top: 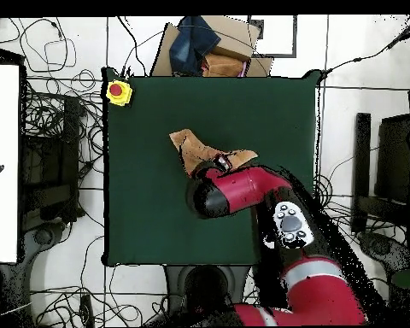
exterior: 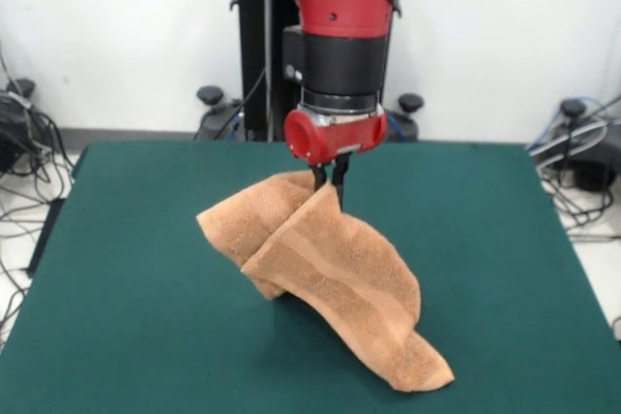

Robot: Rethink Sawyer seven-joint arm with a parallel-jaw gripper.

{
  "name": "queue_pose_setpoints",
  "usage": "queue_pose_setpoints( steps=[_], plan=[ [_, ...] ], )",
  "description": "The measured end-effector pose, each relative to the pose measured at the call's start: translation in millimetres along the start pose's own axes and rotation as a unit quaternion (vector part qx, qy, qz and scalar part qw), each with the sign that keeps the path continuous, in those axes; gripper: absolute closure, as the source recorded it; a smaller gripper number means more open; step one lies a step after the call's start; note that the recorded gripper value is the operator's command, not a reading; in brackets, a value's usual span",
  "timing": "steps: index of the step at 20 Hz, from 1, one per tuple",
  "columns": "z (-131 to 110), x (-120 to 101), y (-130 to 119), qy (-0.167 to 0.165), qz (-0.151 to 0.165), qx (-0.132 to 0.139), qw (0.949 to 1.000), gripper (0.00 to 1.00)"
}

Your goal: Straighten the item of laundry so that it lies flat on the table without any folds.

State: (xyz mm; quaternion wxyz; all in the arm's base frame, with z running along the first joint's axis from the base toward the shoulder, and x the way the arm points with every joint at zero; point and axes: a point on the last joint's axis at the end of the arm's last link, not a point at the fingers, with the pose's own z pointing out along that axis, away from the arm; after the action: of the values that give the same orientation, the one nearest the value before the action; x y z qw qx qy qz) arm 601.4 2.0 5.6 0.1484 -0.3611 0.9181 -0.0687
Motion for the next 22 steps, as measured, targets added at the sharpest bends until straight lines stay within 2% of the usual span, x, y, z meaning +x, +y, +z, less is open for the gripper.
queue_pose_setpoints(
  steps=[4,8,11,15,18,19,20,21,22],
  plan=[
    [8,-6,8,-0.018,-0.037,0.045,0.9982,1.0],
    [6,-7,8,-0.026,-0.052,0.067,0.9961,1.0],
    [3,-4,3,-0.023,-0.047,0.072,0.9961,1.0],
    [-8,14,-28,-0.017,0.015,0.065,0.9976,1.0],
    [-14,28,-47,-0.007,0.063,0.05,0.9967,1.0],
    [-17,36,-55,0.001,0.087,0.041,0.9954,1.0],
    [-23,51,-67,0.018,0.125,0.022,0.9917,1.0],
    [-27,61,-73,0.031,0.147,0.009,0.9886,1.0],
    [-29,66,-76,0.037,0.156,0.003,0.9871,1.0]
  ],
)
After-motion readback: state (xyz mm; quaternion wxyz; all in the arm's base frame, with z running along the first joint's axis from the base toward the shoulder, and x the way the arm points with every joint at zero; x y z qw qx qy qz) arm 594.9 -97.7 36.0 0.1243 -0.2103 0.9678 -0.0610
